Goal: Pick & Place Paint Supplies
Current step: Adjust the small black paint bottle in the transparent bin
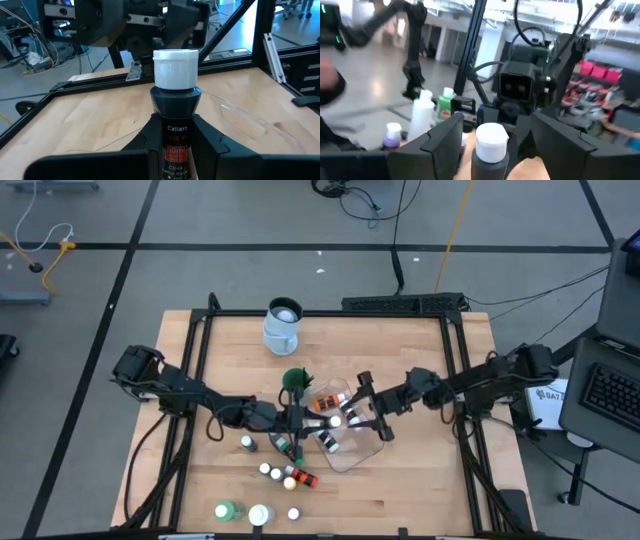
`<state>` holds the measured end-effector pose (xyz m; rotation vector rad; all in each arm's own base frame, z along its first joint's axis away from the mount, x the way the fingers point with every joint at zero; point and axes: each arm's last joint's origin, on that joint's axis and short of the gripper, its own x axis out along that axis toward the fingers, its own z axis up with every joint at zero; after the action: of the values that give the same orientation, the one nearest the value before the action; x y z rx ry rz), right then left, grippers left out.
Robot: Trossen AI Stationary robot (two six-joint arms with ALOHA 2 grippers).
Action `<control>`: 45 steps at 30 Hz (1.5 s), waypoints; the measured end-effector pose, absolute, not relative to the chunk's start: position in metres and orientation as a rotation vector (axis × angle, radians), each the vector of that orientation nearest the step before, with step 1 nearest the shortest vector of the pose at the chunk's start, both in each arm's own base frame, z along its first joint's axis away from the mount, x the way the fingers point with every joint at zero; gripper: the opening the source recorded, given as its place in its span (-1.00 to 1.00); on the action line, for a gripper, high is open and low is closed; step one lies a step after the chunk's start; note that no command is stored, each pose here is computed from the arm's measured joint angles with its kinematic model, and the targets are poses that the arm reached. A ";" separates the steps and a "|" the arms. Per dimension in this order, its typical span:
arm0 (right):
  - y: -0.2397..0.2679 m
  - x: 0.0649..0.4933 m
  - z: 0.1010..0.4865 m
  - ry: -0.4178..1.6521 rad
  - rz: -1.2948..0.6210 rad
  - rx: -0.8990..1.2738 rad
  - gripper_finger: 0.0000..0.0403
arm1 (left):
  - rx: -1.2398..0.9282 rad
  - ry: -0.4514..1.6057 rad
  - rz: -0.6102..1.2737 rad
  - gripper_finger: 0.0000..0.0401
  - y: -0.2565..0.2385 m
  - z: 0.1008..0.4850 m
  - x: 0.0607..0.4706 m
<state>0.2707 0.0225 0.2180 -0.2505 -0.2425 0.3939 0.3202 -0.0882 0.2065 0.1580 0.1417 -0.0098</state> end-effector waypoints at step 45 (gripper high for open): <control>0.029 0.273 0.214 0.136 0.656 -0.034 -0.46 | 0.060 0.269 -0.078 0.13 -0.088 0.201 0.314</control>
<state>0.2728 0.0295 0.2142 -0.0345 0.1357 0.6556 0.3140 -0.0879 0.2006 0.0603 0.2693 -0.0779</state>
